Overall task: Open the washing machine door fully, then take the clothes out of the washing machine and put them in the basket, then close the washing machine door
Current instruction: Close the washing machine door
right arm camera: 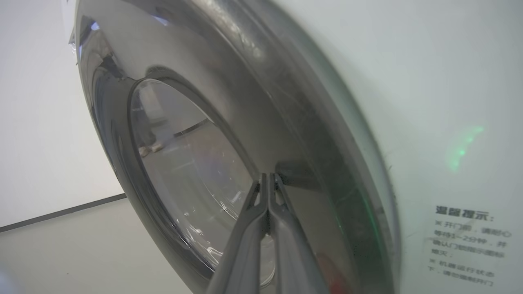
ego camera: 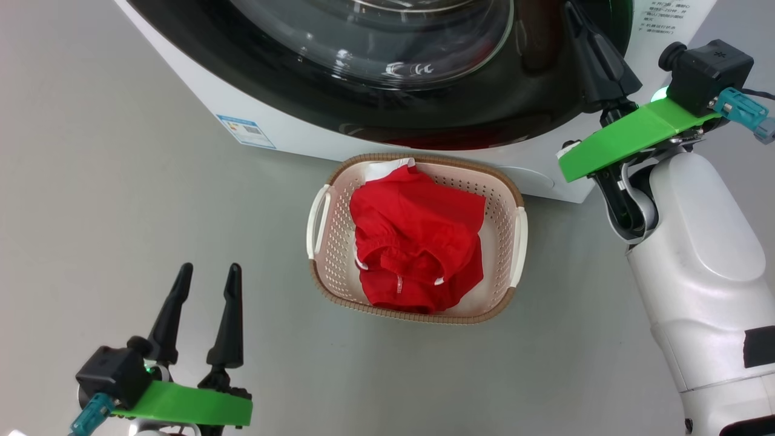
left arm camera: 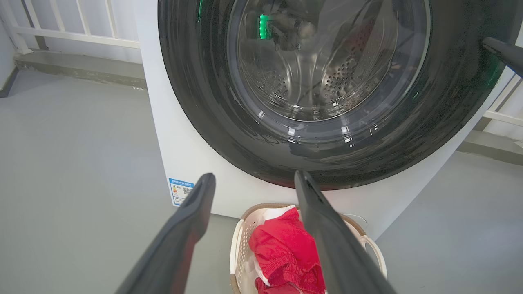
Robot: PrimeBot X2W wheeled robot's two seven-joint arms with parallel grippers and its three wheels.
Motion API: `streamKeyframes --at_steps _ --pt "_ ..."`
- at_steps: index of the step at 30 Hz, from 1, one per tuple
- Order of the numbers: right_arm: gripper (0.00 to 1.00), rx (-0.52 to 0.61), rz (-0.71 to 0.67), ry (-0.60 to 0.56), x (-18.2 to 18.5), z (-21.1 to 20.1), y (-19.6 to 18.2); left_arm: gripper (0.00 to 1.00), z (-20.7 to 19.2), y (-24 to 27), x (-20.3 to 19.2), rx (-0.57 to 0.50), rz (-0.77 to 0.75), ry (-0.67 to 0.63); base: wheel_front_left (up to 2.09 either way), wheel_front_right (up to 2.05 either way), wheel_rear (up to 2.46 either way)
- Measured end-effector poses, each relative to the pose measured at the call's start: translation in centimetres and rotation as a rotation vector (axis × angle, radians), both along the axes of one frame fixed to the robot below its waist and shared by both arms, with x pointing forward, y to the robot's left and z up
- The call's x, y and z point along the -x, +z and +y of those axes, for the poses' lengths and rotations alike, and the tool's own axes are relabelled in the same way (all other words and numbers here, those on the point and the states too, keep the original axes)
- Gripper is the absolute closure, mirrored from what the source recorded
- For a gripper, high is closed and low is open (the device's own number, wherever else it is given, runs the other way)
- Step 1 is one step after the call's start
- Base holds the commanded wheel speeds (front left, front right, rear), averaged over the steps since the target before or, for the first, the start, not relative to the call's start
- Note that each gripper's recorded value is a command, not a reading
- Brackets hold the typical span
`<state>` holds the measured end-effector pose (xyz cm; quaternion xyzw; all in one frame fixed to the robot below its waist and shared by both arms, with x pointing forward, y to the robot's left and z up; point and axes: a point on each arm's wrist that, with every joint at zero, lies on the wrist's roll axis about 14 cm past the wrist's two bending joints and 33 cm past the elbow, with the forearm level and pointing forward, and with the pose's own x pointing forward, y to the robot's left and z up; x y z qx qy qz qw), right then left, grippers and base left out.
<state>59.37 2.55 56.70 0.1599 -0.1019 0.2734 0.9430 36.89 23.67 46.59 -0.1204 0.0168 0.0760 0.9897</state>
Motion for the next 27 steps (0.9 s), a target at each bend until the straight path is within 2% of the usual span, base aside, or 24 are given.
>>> streamKeyframes --at_steps 3,5,6,8,9,10,15,27 --pt "1.0 0.002 -0.006 0.001 0.1 0.0 0.3 0.0 0.0 0.1 0.0 0.001 -0.003 -0.001 0.0 0.0 0.0" --pt "0.94 0.009 -0.011 0.003 0.3 0.0 0.5 0.0 -0.1 0.1 0.1 0.003 -0.003 -0.001 0.0 0.0 0.0" --pt "0.75 0.019 -0.015 0.007 0.4 0.0 0.5 0.0 -0.1 0.1 0.1 0.004 -0.003 -0.001 0.0 0.0 0.0" --pt "0.54 0.039 -0.019 0.016 0.8 0.1 0.5 0.0 -0.1 0.1 0.1 0.005 -0.006 -0.003 0.0 0.0 0.0" --pt "0.23 0.047 -0.014 0.02 1.2 0.1 0.2 0.0 -0.1 0.2 0.1 0.006 -0.008 -0.003 0.0 0.0 0.0" --pt "0.0 0.057 -0.004 0.024 1.5 0.0 -0.3 0.0 -0.1 0.3 0.1 0.007 -0.01 -0.003 0.0 0.0 0.0" --pt "0.0 0.094 0.064 0.017 3.6 -1.1 -3.1 0.0 0.0 0.7 0.0 0.006 -0.025 -0.007 0.0 0.0 0.0" --pt "0.0 0.136 0.139 -0.043 8.2 -5.3 -5.8 0.0 -0.2 0.9 0.4 -0.009 -0.029 -0.04 0.0 0.0 0.0"
